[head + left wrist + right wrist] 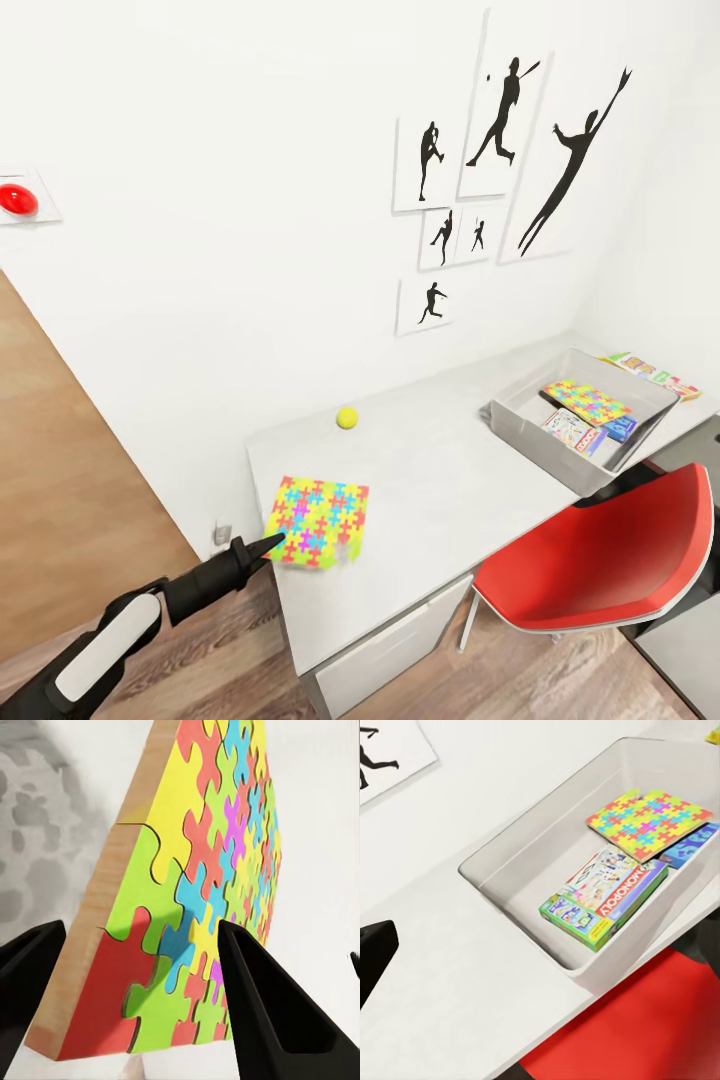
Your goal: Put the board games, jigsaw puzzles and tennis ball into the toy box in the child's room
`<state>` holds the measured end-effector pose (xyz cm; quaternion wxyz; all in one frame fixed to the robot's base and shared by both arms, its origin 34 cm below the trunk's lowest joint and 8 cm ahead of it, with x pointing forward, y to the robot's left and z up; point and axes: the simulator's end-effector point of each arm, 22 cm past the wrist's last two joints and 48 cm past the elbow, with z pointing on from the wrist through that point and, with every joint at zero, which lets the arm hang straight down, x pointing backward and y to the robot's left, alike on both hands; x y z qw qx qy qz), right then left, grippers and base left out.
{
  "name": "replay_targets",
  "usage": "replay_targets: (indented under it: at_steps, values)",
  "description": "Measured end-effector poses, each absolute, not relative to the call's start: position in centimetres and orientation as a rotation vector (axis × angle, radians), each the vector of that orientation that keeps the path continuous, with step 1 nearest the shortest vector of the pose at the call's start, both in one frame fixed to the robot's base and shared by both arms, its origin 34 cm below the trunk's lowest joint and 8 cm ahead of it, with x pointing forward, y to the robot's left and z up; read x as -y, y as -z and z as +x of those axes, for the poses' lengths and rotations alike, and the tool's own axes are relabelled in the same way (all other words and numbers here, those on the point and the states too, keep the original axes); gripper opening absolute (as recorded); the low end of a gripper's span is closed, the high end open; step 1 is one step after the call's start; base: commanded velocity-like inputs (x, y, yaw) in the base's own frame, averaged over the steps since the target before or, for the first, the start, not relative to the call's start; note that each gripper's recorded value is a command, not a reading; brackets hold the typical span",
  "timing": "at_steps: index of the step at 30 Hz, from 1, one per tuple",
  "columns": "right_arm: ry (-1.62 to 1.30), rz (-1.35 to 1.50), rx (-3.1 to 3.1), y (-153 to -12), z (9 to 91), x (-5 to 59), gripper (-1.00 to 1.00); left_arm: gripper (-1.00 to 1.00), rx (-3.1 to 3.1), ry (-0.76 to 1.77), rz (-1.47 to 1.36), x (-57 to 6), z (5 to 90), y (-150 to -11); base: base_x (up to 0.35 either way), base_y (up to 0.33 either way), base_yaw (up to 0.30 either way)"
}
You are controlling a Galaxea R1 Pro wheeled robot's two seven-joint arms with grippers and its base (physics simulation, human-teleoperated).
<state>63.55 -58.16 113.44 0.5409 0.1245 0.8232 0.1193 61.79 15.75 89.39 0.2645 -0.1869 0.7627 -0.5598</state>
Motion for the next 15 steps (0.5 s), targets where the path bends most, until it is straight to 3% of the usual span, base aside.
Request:
replay_targets:
  at_steps: [15]
  values:
    - [-0.205,0.263,-1.953,-116.0,63.2,60.2,1.0,-1.0,-1.873,1.662,-0.263,-10.9,62.2,-99.9,0.0,0.0,0.0]
